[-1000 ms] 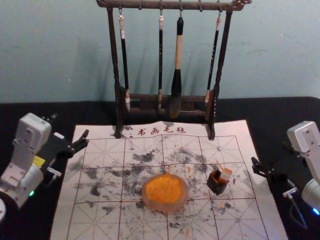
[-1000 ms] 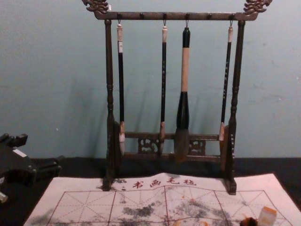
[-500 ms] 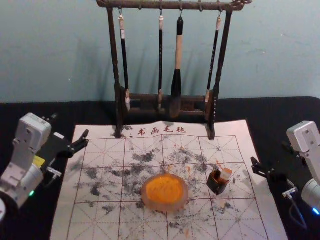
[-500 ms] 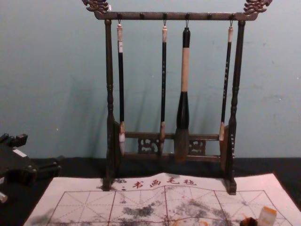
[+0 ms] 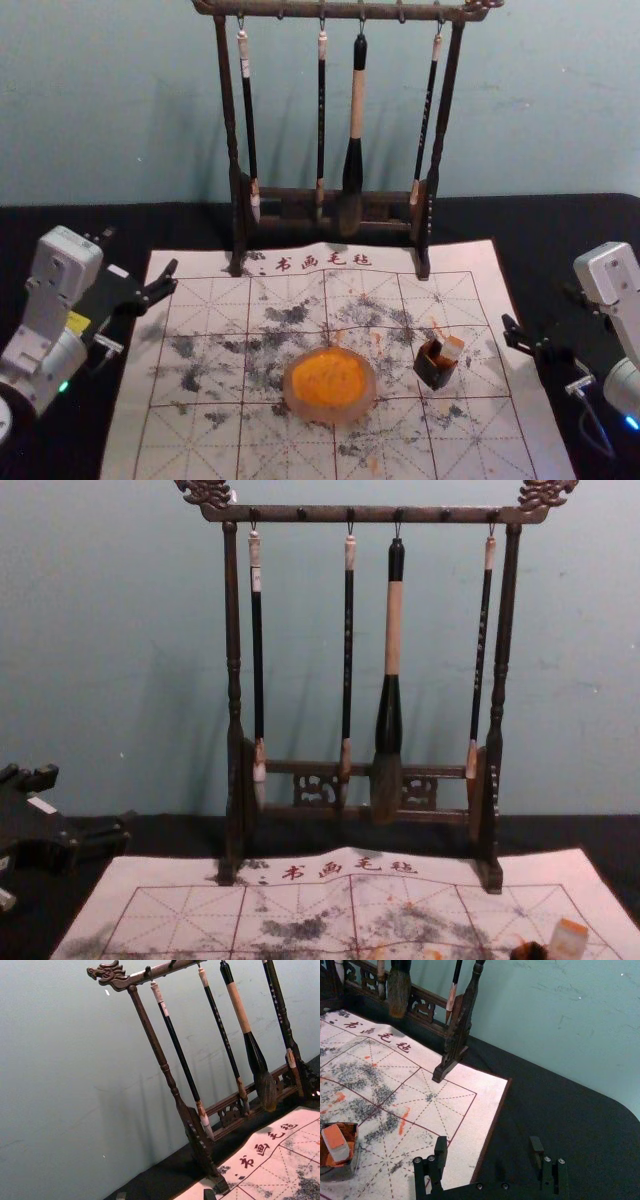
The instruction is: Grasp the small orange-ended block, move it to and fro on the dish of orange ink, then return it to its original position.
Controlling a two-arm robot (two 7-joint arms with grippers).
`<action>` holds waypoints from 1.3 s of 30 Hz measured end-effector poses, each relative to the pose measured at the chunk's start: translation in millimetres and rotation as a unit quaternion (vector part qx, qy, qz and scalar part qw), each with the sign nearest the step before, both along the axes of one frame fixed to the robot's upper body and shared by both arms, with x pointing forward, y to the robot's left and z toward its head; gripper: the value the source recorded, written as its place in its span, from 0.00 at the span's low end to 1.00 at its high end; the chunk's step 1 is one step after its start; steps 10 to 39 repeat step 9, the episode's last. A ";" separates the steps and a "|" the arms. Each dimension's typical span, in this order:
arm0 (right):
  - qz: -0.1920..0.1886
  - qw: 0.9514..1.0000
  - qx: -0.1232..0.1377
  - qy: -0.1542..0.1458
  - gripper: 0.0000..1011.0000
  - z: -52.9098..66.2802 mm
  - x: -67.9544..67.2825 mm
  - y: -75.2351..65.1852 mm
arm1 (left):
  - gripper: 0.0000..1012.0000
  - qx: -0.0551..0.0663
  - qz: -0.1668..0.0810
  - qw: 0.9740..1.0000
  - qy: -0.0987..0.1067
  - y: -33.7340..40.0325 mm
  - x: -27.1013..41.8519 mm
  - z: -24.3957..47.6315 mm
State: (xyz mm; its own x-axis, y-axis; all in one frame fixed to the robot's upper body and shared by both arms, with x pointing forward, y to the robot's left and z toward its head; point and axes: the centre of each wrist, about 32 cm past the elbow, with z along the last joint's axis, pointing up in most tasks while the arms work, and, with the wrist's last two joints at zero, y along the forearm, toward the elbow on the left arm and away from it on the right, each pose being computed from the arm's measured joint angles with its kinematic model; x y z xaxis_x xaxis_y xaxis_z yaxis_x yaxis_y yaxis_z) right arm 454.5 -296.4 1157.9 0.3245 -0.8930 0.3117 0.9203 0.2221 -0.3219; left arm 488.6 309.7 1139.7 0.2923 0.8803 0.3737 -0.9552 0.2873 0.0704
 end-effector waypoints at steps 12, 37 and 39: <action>0.000 1.000 0.000 0.000 0.99 0.0 0.0 0.0 | 0.99 0.000 0.000 1.000 0.000 0.0 0.0 0.0; 0.000 1.000 0.000 0.000 0.99 0.0 0.0 0.0 | 0.99 0.000 0.000 1.000 0.000 0.0 0.0 0.0; 0.000 1.000 0.000 0.000 0.99 0.0 0.0 0.0 | 0.99 0.000 0.000 1.000 0.000 0.0 0.0 0.0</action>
